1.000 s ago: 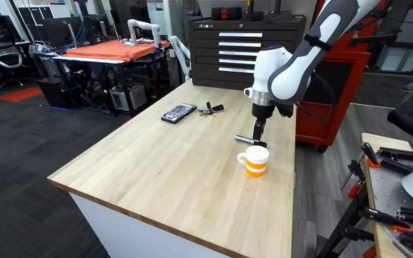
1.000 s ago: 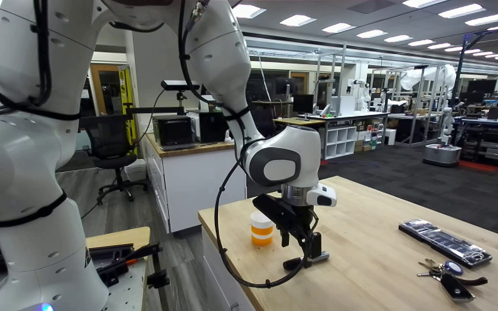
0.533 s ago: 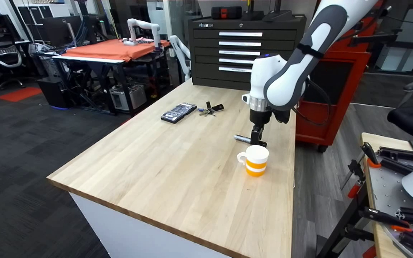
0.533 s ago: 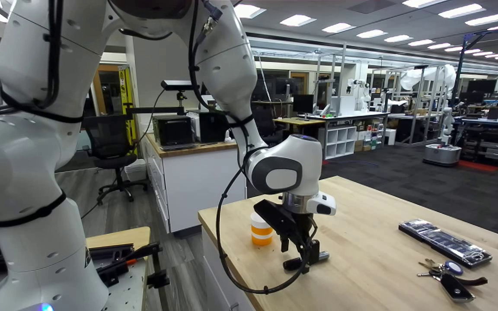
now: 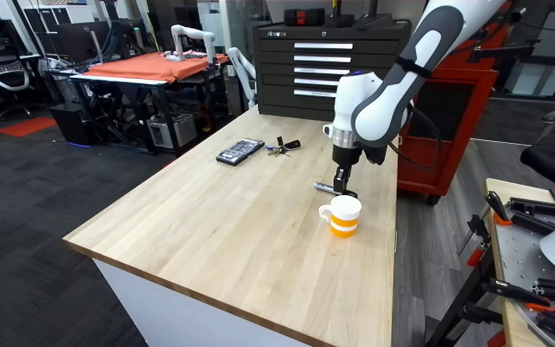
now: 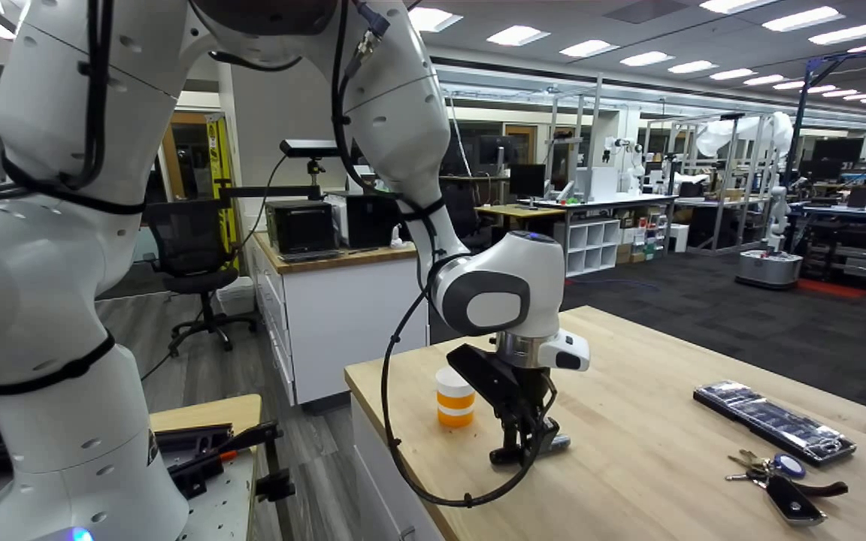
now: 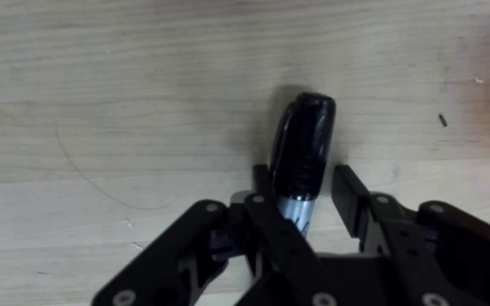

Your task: Put the black marker inside the white and orange cup

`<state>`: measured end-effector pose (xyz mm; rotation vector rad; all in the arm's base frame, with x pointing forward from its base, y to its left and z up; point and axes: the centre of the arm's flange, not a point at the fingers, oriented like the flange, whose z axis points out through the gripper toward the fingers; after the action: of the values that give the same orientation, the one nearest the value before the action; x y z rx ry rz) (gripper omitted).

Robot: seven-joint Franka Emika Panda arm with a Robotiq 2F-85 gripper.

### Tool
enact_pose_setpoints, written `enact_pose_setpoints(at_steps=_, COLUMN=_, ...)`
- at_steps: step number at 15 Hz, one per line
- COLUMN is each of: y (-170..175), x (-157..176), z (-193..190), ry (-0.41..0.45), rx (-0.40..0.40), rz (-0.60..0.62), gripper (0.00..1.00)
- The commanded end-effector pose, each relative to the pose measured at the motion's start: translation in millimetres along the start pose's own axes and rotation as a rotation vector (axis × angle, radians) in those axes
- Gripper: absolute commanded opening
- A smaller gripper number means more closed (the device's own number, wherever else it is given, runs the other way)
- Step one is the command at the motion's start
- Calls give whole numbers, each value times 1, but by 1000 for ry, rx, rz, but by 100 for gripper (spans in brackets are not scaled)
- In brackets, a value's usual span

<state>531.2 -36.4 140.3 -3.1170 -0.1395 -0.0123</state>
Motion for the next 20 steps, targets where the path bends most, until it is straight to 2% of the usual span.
enact_pose_setpoints(at_steps=1, y=0, x=-5, z=-13, ry=23, rx=9, rz=46, gripper=13)
enact_pose_setpoints(at_steps=3, y=0, x=-7, z=-14, ry=16, rx=17, rz=55, gripper=4)
enact_pose_setpoints(at_steps=4, y=0, x=-7, z=-16, ry=9, rx=29, rz=49, gripper=7)
enact_pose_setpoints(at_steps=8, y=-3, x=-5, z=-44, ry=-32, rx=63, rz=-5, gripper=7)
enact_pose_setpoints(at_steps=15, y=-8, x=-8, z=-109, ry=-125, rx=49, rz=-112, gripper=7)
enact_pose_setpoints(at_steps=20, y=-13, x=-16, z=-147, ry=-204, rx=57, rz=-267, gripper=7)
